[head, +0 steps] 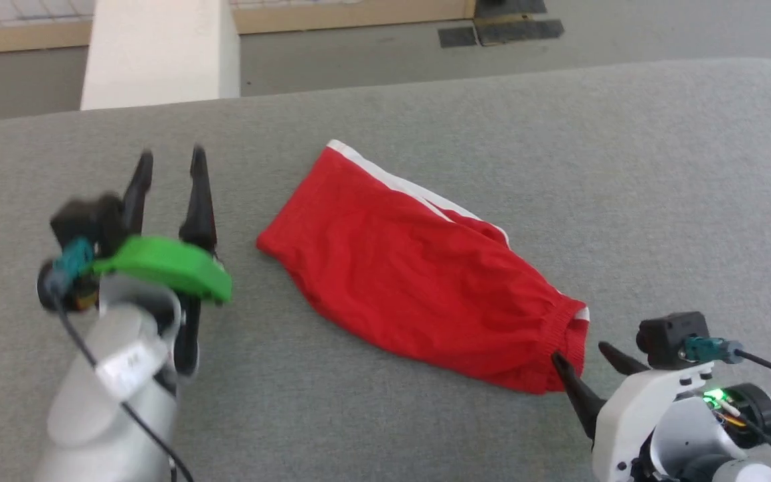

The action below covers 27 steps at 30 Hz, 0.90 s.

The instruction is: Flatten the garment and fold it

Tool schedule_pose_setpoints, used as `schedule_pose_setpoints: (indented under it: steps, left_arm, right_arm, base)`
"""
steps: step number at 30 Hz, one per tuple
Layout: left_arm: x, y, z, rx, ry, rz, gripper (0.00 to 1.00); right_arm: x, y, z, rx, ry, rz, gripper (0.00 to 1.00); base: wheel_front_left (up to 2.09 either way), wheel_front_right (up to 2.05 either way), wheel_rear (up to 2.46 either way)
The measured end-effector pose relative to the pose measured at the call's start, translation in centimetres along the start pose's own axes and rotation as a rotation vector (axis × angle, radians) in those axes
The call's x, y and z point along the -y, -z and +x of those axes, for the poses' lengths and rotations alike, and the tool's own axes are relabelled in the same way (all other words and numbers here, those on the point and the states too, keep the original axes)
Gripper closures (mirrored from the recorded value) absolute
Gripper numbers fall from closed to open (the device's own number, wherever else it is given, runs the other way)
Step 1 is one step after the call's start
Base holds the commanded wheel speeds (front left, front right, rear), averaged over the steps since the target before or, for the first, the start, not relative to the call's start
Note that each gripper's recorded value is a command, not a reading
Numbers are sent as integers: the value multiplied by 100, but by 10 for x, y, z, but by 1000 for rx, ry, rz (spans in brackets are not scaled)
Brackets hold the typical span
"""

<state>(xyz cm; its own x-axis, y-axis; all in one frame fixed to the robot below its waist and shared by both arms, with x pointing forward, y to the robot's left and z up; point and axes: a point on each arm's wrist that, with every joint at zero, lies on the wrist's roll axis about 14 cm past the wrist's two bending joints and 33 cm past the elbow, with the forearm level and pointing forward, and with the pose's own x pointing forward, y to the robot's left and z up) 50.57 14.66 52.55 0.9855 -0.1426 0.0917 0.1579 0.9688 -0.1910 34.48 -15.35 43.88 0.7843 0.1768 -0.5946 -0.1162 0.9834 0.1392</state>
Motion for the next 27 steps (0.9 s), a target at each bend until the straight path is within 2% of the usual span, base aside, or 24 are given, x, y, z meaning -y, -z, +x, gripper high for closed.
schedule_pose_setpoints:
  steps: [8,13,17,18,19,27]
  left_arm:
    - [-34,-1,-62,-3,-142,-22,0]
    - [-40,-2,-74,-15,-169,-27,0]
    - [-37,3,-80,-40,-167,-46,0]
    - [-33,7,-83,-58,-159,-53,0]
    - [-32,7,-82,-61,-155,-54,0]
    - [-9,28,-78,-174,-75,-74,0]
  right_arm:
    - [4,32,22,-103,-7,30,0]
    - [4,49,34,-146,-14,56,0]
    - [0,47,48,-123,-30,59,0]
    - [-2,48,51,-133,-36,55,92]
    - [-3,47,52,-135,-41,51,100]
    - [-7,41,53,-116,-57,66,100]
  base:
    - [0,0,0]
    - [0,0,0]
    - [0,0,0]
    - [0,0,0]
    - [0,0,0]
    - [0,0,0]
